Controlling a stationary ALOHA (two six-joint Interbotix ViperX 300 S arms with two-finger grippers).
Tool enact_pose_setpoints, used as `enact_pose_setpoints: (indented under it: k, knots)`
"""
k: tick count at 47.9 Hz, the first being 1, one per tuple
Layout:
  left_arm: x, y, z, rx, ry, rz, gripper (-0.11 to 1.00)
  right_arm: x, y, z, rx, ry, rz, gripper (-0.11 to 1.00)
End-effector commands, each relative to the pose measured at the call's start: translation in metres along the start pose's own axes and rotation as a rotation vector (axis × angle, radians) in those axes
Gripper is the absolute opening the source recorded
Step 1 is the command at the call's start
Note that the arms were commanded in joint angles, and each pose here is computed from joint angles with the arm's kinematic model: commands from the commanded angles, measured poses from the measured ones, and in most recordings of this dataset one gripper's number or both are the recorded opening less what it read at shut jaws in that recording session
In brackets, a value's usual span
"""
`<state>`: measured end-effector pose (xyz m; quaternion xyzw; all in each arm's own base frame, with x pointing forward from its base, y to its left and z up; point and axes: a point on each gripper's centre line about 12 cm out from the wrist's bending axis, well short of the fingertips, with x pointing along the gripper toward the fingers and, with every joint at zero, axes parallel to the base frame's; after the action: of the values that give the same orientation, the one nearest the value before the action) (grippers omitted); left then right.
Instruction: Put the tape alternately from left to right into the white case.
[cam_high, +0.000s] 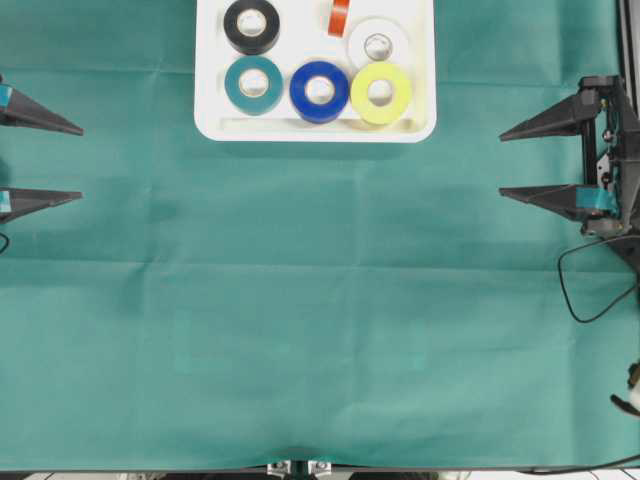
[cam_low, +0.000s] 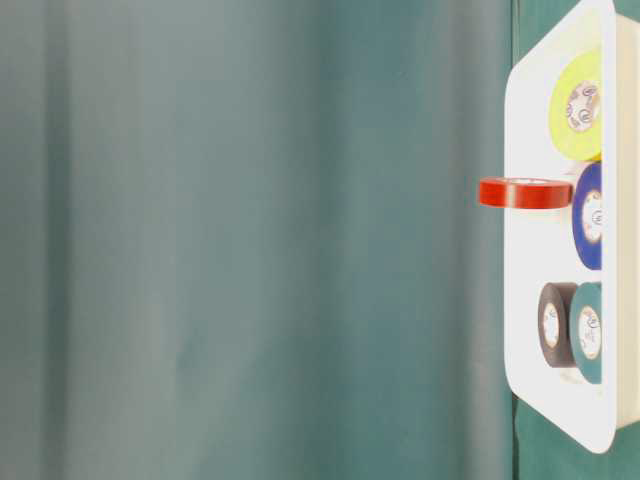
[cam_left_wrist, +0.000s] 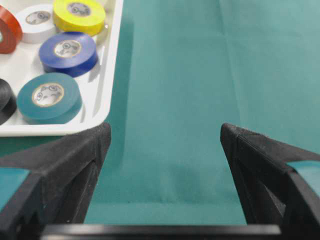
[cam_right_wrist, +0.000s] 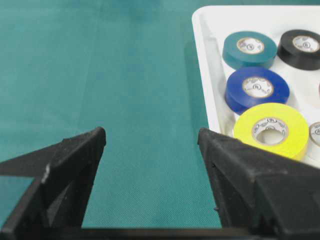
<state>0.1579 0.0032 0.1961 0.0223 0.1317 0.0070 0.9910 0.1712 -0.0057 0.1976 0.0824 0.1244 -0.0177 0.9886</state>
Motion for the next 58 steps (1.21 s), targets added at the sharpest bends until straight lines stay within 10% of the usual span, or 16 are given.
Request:
enact_pose_setpoints:
  k: [1, 58]
  knots:
    - [0.0005, 0.0011, -0.0022, -0.004, 0.006, 0.007, 0.75, -0.0001, 0.001, 0.0038, -0.002, -0.013, 0.005, 0.84]
    - [0.0004, 0.0014, -0.0055, -0.007, 0.014, 0.01, 0.75, -0.0004, 0.0009, 0.0028, -0.002, -0.011, 0.005, 0.84]
